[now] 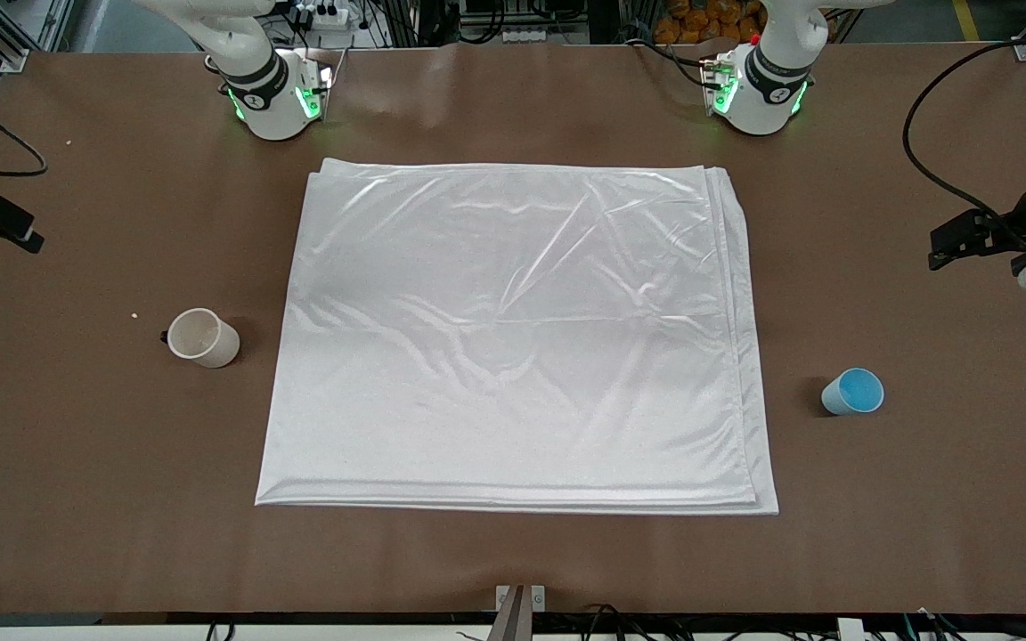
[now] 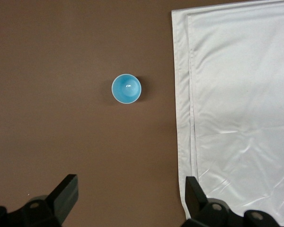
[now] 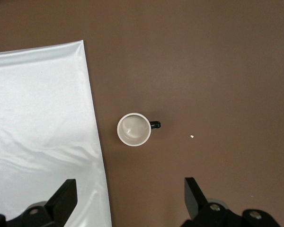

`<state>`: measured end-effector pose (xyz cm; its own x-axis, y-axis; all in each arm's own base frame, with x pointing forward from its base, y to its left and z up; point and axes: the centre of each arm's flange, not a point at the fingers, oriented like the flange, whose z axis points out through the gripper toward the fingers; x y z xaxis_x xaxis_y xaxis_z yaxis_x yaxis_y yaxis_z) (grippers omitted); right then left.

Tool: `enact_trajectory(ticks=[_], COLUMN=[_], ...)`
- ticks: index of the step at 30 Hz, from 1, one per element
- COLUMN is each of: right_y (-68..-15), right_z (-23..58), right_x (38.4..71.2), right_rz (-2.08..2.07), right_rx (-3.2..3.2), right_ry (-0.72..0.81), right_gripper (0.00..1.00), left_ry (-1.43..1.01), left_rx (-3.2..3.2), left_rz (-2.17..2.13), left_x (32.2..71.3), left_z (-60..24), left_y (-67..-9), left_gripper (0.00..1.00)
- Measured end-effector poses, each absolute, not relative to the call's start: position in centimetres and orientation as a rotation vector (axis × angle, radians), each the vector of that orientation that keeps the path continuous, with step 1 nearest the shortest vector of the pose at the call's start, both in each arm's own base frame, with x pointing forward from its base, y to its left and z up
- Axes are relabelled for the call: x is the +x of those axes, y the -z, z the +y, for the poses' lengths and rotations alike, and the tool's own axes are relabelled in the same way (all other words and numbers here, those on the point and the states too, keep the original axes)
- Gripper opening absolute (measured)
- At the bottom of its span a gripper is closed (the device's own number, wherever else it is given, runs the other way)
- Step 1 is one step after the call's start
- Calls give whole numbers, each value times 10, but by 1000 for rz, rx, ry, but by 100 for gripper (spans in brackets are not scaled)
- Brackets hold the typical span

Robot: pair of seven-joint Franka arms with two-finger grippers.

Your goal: Place blue cup into white mug on cloth

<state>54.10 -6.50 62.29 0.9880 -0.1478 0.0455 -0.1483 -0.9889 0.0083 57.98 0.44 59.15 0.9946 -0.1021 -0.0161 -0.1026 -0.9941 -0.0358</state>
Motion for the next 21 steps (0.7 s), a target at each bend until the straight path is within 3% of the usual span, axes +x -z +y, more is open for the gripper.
enact_trajectory(ticks=[10,21], right_y=[-616,-585], right_z=[-60,-39], right_x=[541,547], right_rz=[-187,-23], right_rx=[3124,3129], right_ry=[-55,-41], right_gripper=[100,100], left_ry=[-96,-123], left_rx=[-3099,-3095], left_rz=[151,77], left_x=[590,626], left_z=[7,39], left_y=[-564,-496], left_gripper=[100,100])
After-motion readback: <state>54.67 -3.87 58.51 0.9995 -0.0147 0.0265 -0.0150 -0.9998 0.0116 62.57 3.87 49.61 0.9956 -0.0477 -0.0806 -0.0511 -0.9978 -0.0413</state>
